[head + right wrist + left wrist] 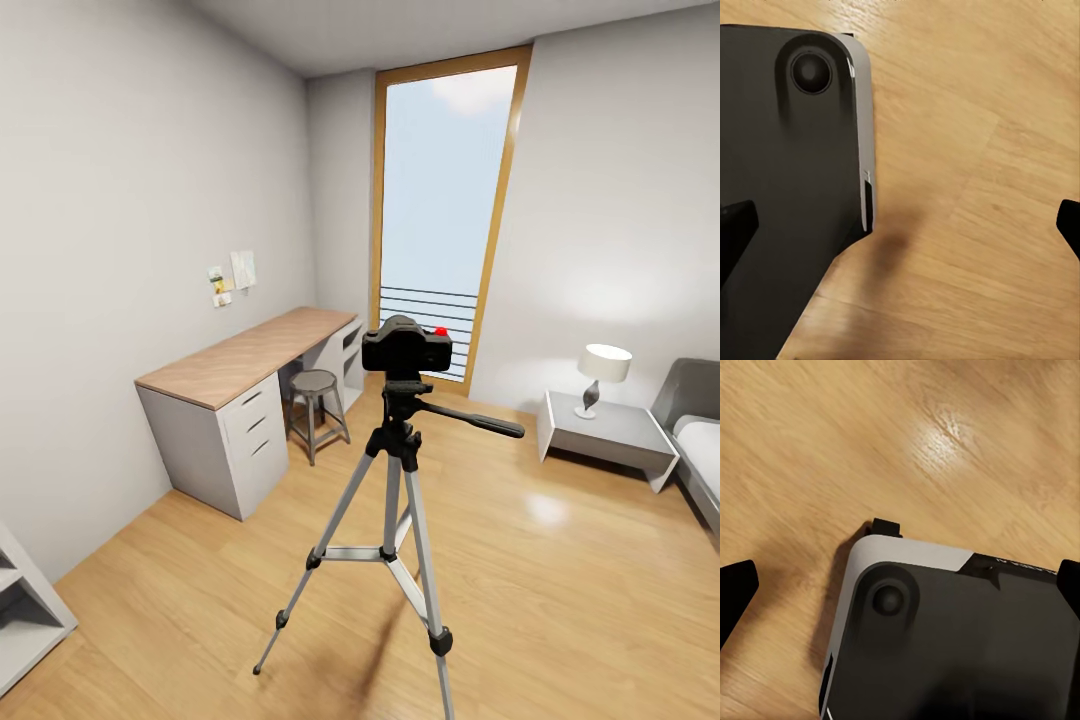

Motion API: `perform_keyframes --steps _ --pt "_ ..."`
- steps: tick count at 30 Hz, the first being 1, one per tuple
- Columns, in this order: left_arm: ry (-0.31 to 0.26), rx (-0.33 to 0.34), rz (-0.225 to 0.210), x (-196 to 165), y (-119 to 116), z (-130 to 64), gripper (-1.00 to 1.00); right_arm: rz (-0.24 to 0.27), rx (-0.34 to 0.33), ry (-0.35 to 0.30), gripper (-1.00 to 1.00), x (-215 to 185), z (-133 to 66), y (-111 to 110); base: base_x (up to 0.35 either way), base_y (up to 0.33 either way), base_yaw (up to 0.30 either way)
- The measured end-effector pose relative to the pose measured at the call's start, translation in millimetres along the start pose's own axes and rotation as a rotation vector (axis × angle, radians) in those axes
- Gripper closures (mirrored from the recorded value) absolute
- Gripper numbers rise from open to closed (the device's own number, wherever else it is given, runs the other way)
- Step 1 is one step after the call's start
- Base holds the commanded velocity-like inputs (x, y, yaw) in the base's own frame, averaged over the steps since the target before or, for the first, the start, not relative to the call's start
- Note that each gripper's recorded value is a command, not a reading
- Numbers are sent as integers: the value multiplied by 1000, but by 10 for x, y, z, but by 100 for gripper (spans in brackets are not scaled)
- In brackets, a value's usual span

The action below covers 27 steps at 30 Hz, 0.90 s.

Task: Attach the digital camera to the camera tripod in the bedroom.

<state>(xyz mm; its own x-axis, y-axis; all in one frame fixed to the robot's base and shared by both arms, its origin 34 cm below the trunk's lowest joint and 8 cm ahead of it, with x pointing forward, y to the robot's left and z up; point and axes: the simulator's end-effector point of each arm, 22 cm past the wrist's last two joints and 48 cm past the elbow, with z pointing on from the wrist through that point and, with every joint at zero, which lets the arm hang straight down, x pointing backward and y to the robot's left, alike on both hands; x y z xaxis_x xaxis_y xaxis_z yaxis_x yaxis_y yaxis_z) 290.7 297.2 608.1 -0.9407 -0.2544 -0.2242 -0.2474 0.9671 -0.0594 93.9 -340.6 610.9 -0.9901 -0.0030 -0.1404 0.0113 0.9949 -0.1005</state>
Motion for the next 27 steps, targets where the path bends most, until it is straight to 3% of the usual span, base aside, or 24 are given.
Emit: perform_keyframes --steps 27 --pt "-1 -2 3 -6 14 -1 -100 -2 3 -12 -100 -64 10 -13 0 0 0"
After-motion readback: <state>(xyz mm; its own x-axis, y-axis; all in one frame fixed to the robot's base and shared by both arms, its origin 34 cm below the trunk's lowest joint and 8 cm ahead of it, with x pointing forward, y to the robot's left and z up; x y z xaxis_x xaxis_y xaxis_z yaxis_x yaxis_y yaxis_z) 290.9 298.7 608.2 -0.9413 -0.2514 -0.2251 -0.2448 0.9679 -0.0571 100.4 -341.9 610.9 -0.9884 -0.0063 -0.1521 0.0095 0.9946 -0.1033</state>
